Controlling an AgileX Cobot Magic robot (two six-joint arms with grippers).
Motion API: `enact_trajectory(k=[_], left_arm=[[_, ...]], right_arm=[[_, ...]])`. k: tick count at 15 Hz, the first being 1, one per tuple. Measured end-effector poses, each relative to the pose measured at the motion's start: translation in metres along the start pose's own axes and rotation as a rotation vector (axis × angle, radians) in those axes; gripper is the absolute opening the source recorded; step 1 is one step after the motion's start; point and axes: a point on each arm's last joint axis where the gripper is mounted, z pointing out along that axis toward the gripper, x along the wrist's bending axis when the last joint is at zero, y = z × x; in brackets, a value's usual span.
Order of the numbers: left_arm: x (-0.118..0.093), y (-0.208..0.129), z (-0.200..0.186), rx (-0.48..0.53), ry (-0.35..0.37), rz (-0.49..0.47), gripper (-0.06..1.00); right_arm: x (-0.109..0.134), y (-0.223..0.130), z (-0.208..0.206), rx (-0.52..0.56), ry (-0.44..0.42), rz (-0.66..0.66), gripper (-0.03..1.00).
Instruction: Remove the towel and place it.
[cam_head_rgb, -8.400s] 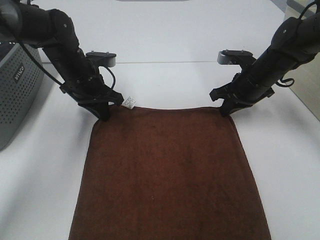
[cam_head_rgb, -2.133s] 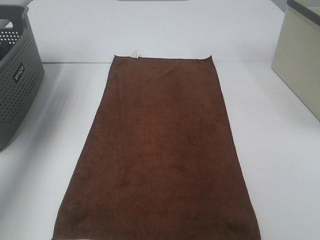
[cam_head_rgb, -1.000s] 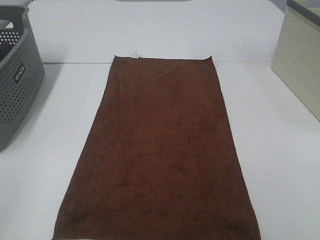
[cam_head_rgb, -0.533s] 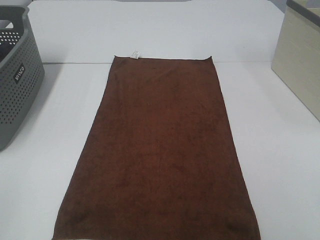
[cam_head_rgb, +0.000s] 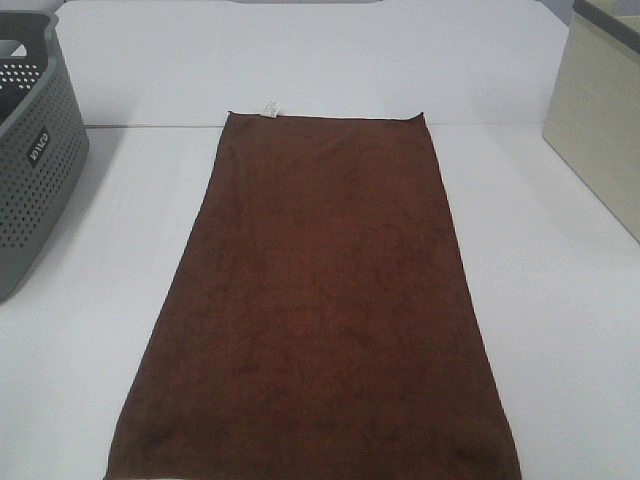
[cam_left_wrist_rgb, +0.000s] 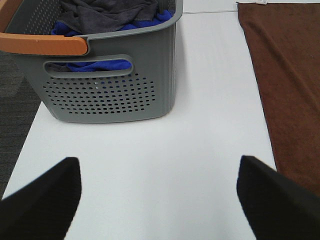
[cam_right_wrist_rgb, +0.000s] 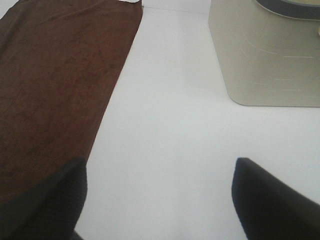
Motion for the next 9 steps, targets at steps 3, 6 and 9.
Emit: enact_trajectory(k=[3,6,9], left_arm=[[-0.0002,0.0,0.0,0.0,-0.002,-0.001,0.78],[-0.0009,-0.0001,-0.0001,0.001,0.006,-0.013,0.78],[-0.003,-0.0001,-0.0002,0.001,0.007,-0.041,0.78]], right_arm=[[0.0,0.0001,0.0,-0.001,0.0,-0.001,0.77],[0.0,0.0001,0.0,-0.001,0.0,-0.001,0.77],[0.0,0.0001,0.0,-0.001,0.0,-0.001,0.77]])
